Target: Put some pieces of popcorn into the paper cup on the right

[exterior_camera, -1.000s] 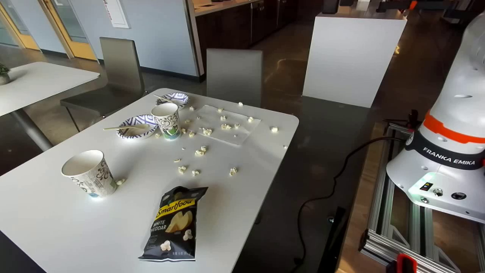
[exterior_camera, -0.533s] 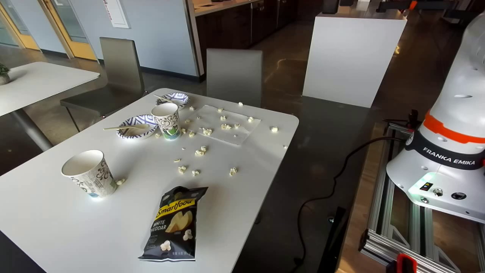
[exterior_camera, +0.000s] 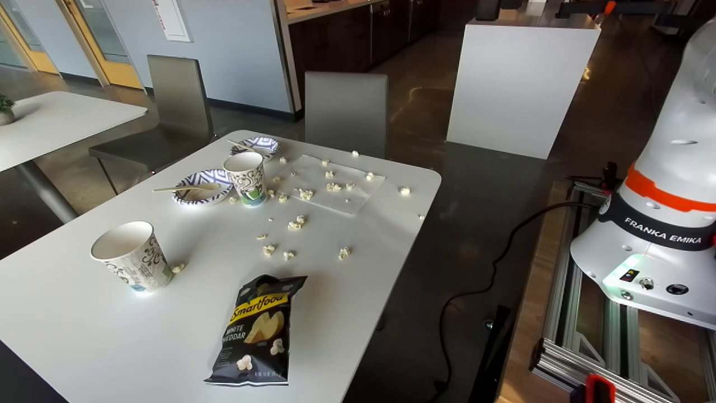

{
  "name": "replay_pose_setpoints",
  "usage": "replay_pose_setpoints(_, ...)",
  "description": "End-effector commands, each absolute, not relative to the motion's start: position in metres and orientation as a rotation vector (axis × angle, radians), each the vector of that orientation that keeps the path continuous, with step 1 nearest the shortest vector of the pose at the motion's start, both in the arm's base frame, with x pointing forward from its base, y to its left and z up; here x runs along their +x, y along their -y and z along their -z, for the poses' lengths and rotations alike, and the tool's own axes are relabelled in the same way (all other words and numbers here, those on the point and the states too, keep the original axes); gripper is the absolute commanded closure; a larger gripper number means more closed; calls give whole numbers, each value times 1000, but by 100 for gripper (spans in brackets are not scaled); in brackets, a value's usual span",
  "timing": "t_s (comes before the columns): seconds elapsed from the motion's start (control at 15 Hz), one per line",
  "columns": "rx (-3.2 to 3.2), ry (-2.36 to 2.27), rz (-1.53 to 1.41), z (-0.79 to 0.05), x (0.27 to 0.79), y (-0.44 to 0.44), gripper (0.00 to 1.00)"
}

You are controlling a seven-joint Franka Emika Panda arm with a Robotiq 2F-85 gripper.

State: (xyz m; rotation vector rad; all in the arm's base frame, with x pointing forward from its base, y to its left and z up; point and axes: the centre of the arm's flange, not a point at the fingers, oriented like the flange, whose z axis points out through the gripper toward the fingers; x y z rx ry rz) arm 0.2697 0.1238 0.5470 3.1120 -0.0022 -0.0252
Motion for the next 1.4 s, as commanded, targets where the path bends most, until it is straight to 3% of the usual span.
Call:
replay_pose_setpoints(0.0,3136,-294,71,-524,290,-123,0)
replay_pose_setpoints(0.67,3129,-991,350,-377,332,-102,0)
replay_pose_setpoints(0.93,3139,-852,359,-318,358,-100,0)
replay_pose_setpoints(1.33,3119,-362,64,-259,401,-122,0)
